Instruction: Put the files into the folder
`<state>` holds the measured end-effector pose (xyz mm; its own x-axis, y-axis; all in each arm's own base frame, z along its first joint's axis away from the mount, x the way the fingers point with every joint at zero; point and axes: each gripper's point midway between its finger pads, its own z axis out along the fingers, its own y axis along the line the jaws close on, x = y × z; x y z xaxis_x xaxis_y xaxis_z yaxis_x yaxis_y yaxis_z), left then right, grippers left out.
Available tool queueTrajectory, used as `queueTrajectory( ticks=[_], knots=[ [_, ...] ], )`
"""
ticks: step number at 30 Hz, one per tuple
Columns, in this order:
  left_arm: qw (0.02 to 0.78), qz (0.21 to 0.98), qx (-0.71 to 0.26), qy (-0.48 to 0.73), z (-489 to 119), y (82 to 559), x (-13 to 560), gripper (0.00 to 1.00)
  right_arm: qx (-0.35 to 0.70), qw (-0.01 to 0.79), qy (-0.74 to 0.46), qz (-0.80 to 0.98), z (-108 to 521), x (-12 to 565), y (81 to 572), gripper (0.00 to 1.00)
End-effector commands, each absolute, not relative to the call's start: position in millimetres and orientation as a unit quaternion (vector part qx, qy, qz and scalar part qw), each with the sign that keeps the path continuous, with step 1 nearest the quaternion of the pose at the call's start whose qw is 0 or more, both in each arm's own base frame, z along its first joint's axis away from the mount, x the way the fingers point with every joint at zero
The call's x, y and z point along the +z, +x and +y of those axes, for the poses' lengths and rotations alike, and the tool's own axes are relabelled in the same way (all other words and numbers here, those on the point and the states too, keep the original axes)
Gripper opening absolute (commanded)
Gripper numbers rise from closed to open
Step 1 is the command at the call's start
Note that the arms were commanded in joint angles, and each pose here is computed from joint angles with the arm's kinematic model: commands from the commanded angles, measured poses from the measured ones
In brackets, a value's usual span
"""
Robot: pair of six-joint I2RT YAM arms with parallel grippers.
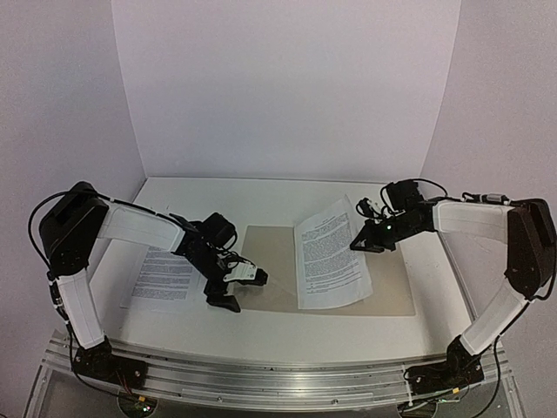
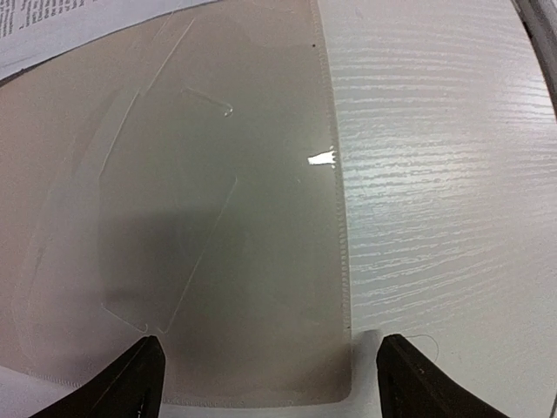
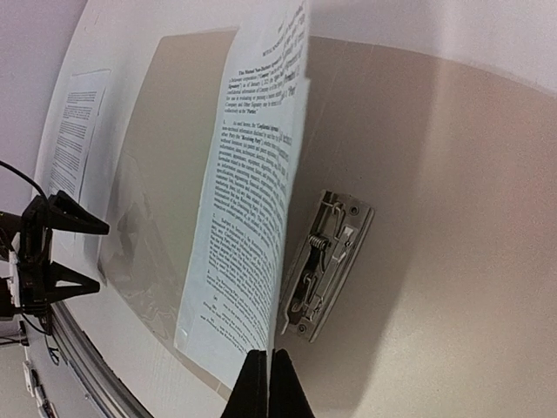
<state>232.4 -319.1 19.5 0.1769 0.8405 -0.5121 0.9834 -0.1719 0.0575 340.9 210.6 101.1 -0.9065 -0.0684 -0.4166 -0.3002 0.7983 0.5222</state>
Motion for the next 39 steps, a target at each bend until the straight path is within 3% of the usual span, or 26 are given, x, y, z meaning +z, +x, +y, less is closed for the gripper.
queueTrajectory(
  ticks=[1,13,18,22,26,39],
  knots=[
    [0.21,0.599,-0.237,0.735,-353,242,55,0.87,0.308,0.224,-0.098,0.919,213,114,353,0.0],
    [0.23,0.599,-0.238,0.729,-359,264,58,0.87,0.381,0.193,-0.073,0.901,230,89,339,0.0],
    [0.214,0.622,-0.202,0.725,-322,273,51,0.8,0.396,0.169,-0.084,0.899,237,78,335,0.0],
    [0.212,0.647,-0.145,0.718,-296,287,38,0.64,0.397,0.169,-0.092,0.897,239,74,337,0.0],
    [0.203,0.66,-0.101,0.716,-280,292,20,0.57,0.387,0.16,-0.08,0.905,237,63,341,0.0],
    [0.213,0.647,-0.104,0.725,-283,293,6,0.55,0.289,0.14,-0.009,0.947,206,32,343,0.14]
  ],
)
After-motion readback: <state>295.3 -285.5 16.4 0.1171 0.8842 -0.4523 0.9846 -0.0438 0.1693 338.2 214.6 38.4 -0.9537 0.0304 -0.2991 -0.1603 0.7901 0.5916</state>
